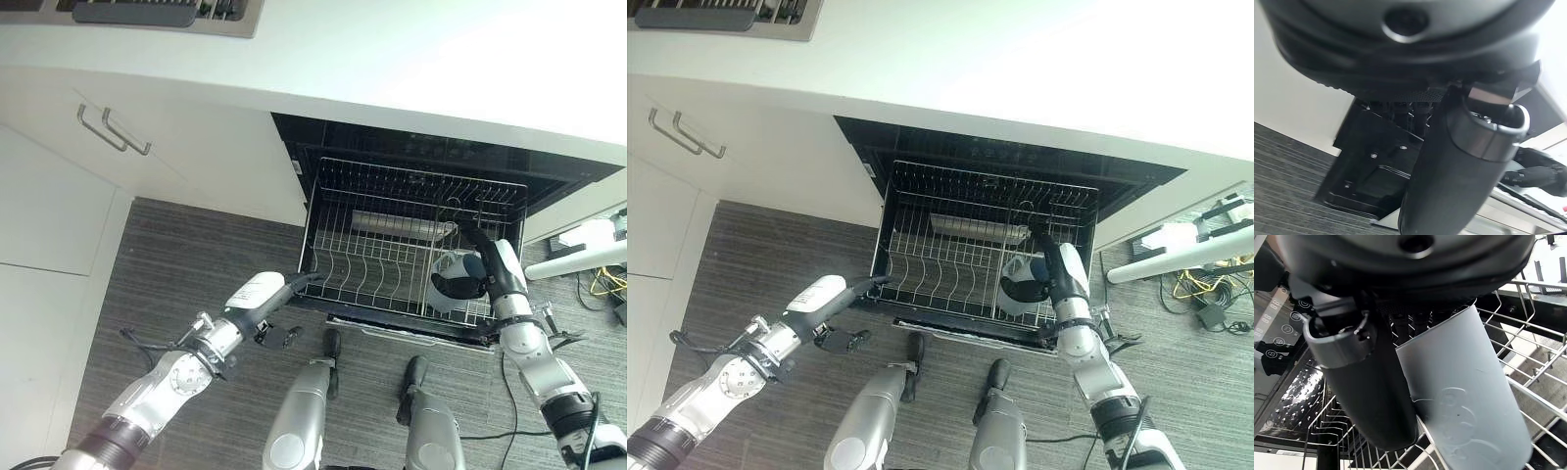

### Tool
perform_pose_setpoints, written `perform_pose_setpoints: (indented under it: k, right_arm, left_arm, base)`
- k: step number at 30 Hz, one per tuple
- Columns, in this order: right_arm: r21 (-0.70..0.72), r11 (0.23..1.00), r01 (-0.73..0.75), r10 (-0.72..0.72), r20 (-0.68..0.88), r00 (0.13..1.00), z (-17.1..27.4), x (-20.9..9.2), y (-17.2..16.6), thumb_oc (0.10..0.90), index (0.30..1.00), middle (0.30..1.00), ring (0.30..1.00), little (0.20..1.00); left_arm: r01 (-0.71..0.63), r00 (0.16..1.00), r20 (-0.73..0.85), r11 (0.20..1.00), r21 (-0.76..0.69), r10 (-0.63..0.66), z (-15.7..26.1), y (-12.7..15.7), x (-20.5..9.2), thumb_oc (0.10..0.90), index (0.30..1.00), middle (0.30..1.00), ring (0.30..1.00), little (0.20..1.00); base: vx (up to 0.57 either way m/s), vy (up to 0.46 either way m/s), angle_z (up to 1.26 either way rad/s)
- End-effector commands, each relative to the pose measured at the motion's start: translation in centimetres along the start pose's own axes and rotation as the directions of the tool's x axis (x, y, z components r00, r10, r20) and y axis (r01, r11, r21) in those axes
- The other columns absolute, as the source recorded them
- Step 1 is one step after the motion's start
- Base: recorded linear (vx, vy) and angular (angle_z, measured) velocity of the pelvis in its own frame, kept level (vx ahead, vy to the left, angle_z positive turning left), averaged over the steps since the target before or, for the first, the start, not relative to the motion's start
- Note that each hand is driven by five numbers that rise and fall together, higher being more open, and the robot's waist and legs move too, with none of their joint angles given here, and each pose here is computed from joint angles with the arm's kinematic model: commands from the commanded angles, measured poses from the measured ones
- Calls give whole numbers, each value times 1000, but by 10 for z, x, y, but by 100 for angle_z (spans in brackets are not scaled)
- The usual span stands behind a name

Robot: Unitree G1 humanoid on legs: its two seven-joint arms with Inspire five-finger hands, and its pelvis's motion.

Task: Place the dishes in the dishwasher.

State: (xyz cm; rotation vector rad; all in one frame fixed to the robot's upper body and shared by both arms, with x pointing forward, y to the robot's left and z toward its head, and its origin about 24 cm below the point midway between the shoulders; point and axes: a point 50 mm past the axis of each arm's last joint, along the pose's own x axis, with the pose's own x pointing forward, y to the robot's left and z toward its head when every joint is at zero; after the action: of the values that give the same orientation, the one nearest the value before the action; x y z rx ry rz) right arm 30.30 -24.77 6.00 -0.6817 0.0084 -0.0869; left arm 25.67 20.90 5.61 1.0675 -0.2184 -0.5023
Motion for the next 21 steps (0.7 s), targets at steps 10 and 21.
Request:
perform_pose_setpoints:
  k: [10,21]
  right_arm:
    - [-7,997,-75,74,-79,994,-5,-2,-7,800,900,900,900,900]
    - [-152,988,-4,5,5,1000,15,-13,-30,800,900,900,900,900]
  left_arm:
    - [-107,983,148,994,-6,107,27,19,6,800,900,900,900,900]
    - [-117,985,128,993,5,115,28,30,-7,800,900,900,900,900]
  base:
    - [7,-21,1]
    - [-4,1,0]
